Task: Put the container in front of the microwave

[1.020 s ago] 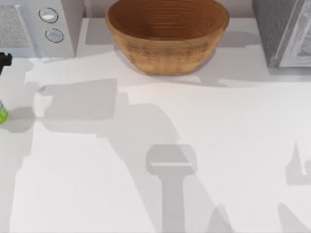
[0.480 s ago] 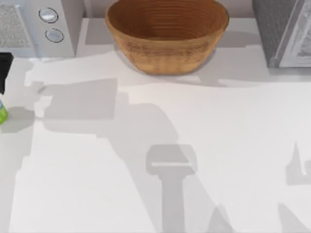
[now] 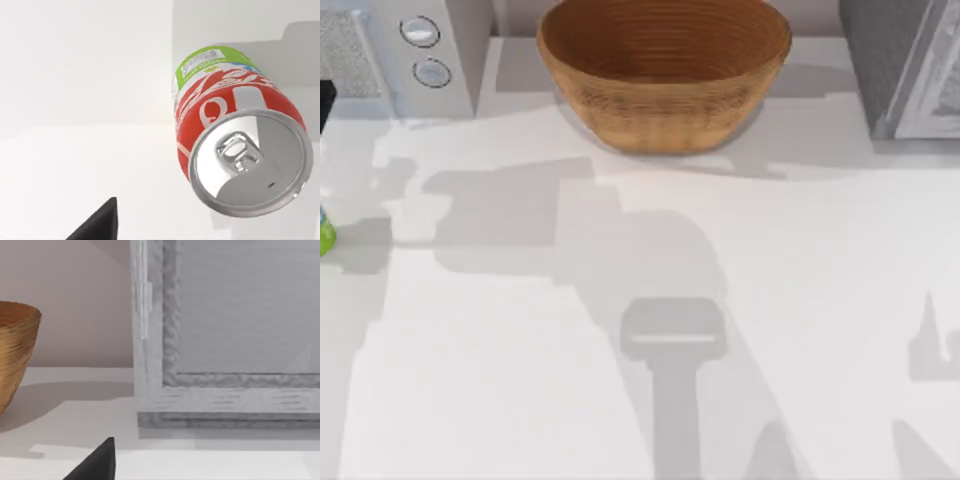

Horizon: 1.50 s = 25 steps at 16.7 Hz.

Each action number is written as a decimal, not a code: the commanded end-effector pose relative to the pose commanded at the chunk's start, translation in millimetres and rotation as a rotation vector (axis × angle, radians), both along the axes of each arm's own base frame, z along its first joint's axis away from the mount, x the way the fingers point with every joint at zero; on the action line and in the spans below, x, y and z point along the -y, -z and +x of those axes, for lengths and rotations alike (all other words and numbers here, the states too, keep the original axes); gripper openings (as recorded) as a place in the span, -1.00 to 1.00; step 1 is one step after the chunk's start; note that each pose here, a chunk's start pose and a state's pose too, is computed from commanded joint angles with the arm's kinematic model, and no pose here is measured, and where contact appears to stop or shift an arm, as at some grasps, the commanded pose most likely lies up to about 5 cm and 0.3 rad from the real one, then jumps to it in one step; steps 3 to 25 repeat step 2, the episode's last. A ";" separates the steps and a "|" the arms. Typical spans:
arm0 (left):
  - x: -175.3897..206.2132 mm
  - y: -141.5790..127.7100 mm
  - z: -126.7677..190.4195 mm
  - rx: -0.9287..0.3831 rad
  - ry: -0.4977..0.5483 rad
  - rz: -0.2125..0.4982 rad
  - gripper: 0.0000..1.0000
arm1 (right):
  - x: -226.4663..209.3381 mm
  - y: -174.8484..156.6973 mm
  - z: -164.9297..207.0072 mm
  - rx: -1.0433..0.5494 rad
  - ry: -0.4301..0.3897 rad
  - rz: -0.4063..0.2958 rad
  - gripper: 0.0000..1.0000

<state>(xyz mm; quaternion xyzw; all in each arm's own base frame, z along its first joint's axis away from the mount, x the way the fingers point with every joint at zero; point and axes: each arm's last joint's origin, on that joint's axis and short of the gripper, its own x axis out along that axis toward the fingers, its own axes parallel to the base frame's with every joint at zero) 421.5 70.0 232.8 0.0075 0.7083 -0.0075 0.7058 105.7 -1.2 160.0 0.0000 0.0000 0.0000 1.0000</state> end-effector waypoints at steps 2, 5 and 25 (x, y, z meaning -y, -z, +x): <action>0.3 -7.8 -0.8 0.004 0.000 0.001 1.00 | 0.0 0.0 0.0 0.000 0.000 0.000 1.00; 0.3 -7.8 -0.8 0.004 0.000 0.001 1.00 | 0.0 0.0 0.0 0.000 0.000 0.000 1.00; 0.3 -7.8 -0.8 0.004 0.000 0.001 1.00 | 0.0 0.0 0.0 0.000 0.000 0.000 1.00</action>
